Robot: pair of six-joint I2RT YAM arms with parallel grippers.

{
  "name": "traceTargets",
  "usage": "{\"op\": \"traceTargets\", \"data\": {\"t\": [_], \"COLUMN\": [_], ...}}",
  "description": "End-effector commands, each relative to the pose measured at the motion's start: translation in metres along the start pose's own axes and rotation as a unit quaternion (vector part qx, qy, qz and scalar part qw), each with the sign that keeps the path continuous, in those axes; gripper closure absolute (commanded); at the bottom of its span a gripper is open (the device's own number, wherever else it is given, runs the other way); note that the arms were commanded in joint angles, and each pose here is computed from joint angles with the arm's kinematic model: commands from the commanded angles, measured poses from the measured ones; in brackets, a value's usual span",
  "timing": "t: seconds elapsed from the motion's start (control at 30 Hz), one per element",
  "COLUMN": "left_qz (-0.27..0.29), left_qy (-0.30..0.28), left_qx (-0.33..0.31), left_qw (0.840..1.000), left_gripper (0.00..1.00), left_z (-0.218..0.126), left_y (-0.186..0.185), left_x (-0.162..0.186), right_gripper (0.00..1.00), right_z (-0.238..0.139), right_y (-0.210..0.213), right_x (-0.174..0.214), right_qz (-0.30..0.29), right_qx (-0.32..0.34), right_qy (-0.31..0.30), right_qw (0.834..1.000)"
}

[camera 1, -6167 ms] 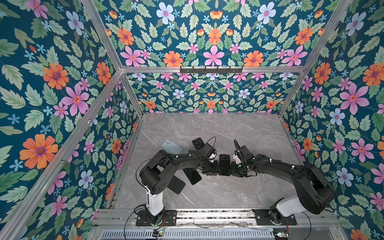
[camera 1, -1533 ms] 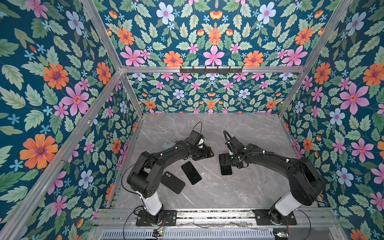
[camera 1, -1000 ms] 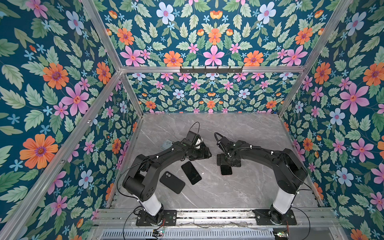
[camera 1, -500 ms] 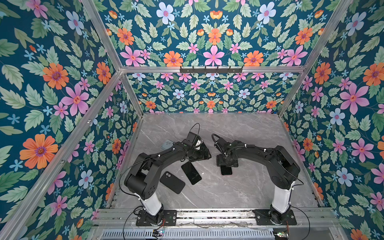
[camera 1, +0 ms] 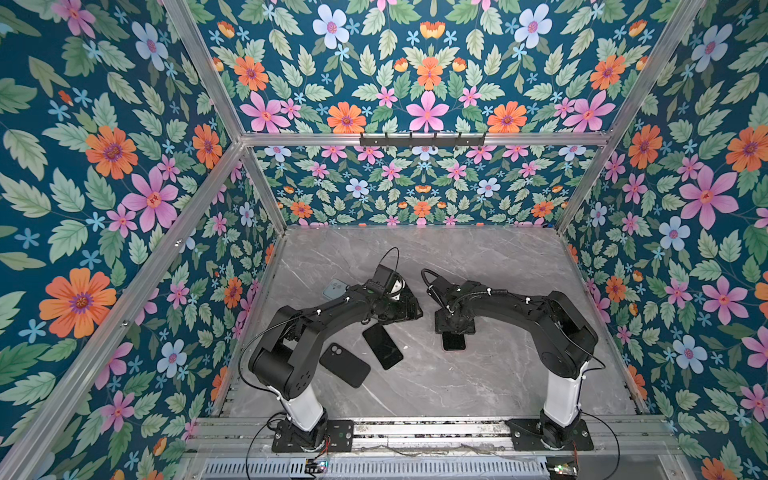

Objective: Put the phone into the phone case

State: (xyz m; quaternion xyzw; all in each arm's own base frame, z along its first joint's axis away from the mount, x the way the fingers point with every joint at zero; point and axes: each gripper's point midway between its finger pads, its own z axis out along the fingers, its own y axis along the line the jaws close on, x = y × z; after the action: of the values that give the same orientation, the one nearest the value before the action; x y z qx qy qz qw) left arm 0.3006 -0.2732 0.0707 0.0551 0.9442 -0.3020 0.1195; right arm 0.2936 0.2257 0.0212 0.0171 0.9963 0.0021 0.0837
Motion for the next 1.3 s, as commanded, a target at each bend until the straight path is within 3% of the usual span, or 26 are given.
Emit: {"op": "traceTargets", "data": {"t": [0.0,0.2,0.47,0.87,1.27], "left_qz": [0.006,0.005,0.007,0.004,0.001], "left_qy": [-0.008,-0.013,-0.013,-0.016,-0.028], "left_qx": [0.005,0.011,0.017,0.018,0.017], "left_qw": [1.000,1.000,1.000,1.000,0.999], "left_gripper": [0.09,0.10,0.11,0.12,0.12], "left_z": [-0.002,-0.004,-0.001,-0.001,-0.011], "left_y": [-0.003,-0.007,-0.009,-0.007,-0.002], "left_x": [-0.004,-0.009,-0.027,-0.059,-0.074], "right_gripper": [0.31,0.34,0.37,0.40,0.40], "right_z": [-0.006,-0.021,-0.036,-0.017,0.004], "right_y": [-0.006,-0.019,-0.056,-0.098,-0.136], "right_x": [0.000,-0.015,-0.074,-0.165,-0.196], "right_qz": [-0.002,-0.012,-0.022,-0.033,-0.055], "right_qx": [0.015,0.019,0.011,-0.018,-0.007], "right_qy": [-0.003,-0.017,-0.037,-0.029,-0.016], "right_qw": [1.000,1.000,0.999,0.999,0.998]}}
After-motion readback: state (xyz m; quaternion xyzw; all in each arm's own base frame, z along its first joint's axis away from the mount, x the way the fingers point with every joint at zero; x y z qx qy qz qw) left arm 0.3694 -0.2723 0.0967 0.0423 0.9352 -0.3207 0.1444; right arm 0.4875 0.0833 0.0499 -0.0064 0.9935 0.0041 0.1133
